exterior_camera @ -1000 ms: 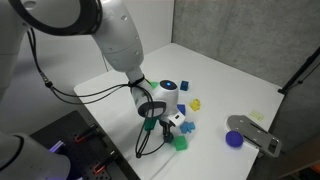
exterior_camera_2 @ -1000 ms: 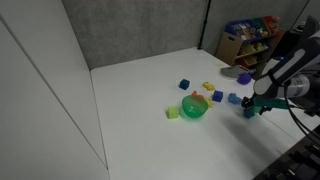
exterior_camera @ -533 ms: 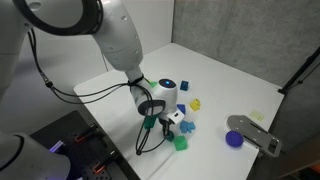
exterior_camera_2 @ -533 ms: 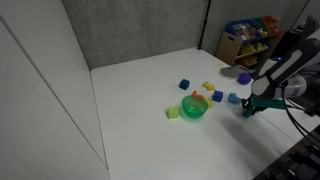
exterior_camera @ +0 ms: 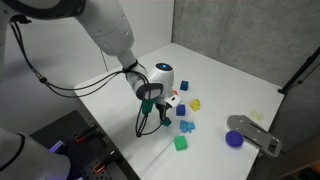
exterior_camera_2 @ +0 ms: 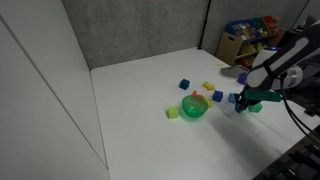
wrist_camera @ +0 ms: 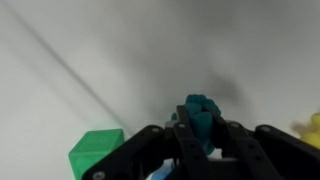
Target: Pick up the blue horse shaped toy from the table and put it in the green bowl
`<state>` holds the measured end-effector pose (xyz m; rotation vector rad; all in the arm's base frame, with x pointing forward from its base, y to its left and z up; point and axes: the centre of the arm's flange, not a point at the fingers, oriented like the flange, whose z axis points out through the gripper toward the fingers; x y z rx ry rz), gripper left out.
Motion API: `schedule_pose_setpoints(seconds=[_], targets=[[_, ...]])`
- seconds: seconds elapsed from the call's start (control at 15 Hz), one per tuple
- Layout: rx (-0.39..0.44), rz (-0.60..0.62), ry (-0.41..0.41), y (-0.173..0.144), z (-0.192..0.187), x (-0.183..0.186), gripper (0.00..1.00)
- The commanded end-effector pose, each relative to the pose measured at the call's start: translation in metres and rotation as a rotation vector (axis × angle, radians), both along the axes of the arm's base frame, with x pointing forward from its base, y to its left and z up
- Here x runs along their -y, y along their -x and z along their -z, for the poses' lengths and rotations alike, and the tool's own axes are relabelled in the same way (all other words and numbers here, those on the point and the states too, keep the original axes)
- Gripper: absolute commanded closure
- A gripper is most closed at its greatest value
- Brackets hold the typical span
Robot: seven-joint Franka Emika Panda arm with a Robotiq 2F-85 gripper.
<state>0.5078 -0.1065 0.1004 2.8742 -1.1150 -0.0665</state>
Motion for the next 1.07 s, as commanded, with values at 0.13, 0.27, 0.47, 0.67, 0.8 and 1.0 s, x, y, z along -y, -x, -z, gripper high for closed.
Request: schedule_pose_setpoints(seconds=[0.13,0.27,0.47,0.67,0.8,1.0], targets=[[-0.004,-0.016,-0.026,-0.041,-0.070,-0.046,0.93],[-0.008,-0.022,-0.043,-0.063,-0.088,-0.062,0.93],[-0.006,-0.038,-0.044,-0.095,-0.105,-0.090,0.93],[-0.002,-0.071,-0.038,-0.121,-0.109,-0.127,0.93],[-0.005,-0.093,-0.033,-0.134,-0.105,-0.152,0.93],[-0.017,-0.124,-0.021,-0.148,-0.085,-0.184,0.93]])
